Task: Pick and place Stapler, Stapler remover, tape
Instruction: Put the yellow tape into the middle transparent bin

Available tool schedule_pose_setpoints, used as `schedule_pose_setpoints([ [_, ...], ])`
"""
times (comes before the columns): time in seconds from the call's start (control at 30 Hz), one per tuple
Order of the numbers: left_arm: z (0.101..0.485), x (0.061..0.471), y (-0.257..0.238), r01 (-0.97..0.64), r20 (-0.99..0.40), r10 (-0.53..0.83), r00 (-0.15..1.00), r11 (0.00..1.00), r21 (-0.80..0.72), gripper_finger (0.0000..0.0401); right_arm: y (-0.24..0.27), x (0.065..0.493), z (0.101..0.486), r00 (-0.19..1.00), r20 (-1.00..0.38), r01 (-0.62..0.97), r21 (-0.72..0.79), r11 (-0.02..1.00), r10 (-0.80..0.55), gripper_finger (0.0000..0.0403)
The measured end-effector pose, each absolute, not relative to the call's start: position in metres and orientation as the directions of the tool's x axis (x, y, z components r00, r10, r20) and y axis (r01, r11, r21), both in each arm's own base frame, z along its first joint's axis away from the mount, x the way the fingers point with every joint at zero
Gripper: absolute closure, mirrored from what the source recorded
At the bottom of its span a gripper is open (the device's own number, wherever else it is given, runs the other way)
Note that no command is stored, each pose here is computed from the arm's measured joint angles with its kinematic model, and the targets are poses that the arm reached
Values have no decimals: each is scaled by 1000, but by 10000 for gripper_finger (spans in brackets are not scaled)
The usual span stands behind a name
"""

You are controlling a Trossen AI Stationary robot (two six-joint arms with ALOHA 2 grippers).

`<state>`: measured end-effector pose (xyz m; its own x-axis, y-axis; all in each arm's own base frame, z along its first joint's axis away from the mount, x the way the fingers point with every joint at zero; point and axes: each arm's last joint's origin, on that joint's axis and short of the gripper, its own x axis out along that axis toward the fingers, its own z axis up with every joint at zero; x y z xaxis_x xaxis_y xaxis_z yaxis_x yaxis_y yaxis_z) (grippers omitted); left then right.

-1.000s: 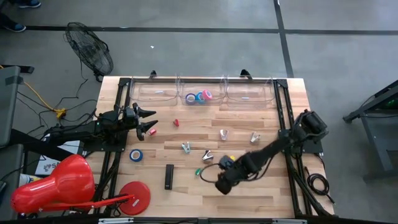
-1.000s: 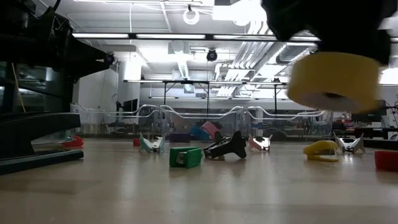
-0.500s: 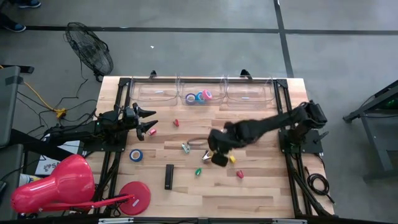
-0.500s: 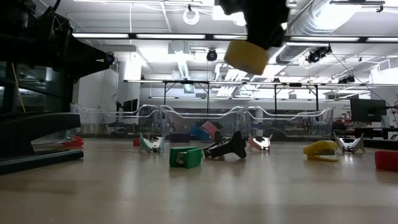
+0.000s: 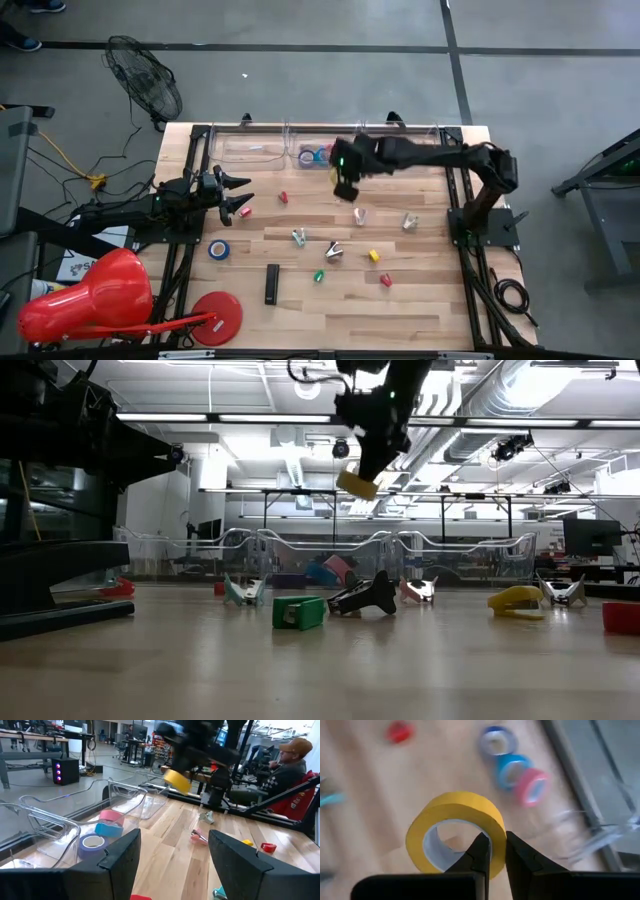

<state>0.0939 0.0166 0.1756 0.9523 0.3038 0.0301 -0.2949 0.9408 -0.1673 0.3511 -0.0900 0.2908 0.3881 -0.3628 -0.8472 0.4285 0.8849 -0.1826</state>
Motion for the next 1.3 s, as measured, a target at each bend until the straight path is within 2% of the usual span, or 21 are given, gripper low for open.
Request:
schedule_pose_setpoints([
  [0.17, 175, 94, 17, -295, 30, 304, 952, 941, -167, 171, -149, 337, 292, 369, -819, 519, -211, 829, -439, 373],
  [0.4, 176, 94, 17, -295, 30, 304, 952, 941, -167, 171, -200, 333, 278, 382, -792, 402, -322, 857, -477, 373],
  [0.57, 176, 94, 17, -295, 30, 304, 952, 941, -167, 171, -224, 336, 259, 416, -804, 297, -322, 899, -425, 370],
  [0.87, 176, 94, 17, -294, 30, 303, 952, 941, -167, 171, -250, 342, 225, 457, -818, 133, -327, 936, -351, 366],
  [1.07, 176, 94, 17, -295, 30, 304, 952, 941, -167, 171, -255, 340, 216, 432, -837, 131, -309, 942, -335, 366],
  [1.3, 175, 94, 17, -294, 30, 303, 952, 941, -167, 171, -252, 338, 214, 413, -860, 78, -295, 952, -301, 348],
])
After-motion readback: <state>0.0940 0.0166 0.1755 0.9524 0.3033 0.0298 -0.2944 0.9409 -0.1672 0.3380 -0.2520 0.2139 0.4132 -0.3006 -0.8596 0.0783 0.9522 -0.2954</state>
